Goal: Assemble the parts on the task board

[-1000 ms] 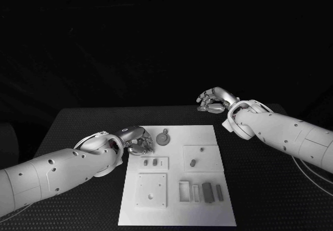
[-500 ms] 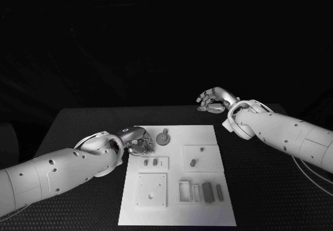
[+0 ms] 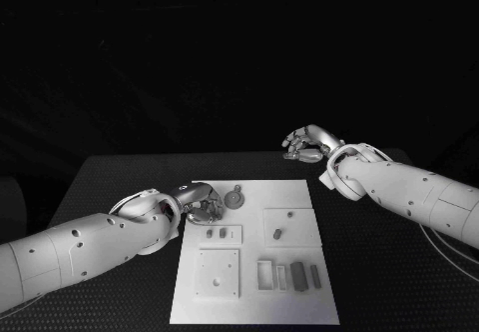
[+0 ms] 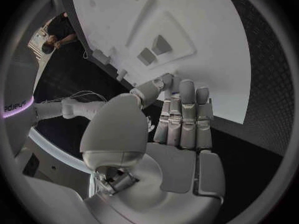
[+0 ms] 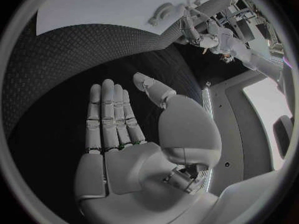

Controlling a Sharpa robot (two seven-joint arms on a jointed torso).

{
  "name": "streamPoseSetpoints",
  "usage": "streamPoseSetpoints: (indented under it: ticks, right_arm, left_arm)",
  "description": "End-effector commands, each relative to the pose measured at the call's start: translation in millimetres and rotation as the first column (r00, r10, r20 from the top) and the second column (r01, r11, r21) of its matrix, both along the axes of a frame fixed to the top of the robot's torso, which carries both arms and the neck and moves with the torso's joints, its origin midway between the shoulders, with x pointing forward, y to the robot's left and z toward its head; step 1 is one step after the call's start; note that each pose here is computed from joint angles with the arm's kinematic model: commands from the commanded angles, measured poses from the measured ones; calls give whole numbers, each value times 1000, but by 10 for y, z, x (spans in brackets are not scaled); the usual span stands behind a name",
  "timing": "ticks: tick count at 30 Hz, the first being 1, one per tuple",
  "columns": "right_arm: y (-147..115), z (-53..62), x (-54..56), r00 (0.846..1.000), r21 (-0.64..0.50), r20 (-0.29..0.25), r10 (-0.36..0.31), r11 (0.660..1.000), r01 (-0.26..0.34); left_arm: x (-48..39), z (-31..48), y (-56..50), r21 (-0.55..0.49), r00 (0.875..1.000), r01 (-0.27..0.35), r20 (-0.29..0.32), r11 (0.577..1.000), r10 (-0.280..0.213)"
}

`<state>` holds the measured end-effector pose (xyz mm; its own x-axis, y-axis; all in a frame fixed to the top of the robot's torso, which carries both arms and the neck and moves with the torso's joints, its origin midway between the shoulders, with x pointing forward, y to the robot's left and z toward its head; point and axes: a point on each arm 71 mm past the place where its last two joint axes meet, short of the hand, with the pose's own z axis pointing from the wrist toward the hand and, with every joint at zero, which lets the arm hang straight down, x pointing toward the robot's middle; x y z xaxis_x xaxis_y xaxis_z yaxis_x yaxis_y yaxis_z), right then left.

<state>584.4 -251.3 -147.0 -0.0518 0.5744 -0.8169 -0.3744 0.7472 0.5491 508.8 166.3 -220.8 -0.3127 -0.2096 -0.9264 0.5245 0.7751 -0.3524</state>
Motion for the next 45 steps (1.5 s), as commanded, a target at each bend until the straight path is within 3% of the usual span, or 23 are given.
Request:
streamPoseSetpoints:
  ticks: [1,11,22,34,45]
  right_arm:
    - [16,0,-3,1000,-1,-2,15,1000,-15]
    - [12,0,-4,1000,-1,-3,15,1000,-15]
    - [16,0,-5,1000,-1,-3,16,1000,-16]
    - [18,-2,-3,1000,-1,-5,17,1000,-17]
    - [1,-2,-5,1000,-2,-5,14,1000,-14]
  left_arm:
    - [-30,-14,-59,-16,999,34,-35,999,-34]
    - [-27,-46,-52,7,997,34,-65,999,-33]
    - [28,-69,-48,31,999,-2,-43,1000,3]
    - [-8,-152,-83,65,993,44,-108,997,-37]
    - [-7,-142,-36,56,995,35,-91,998,-29]
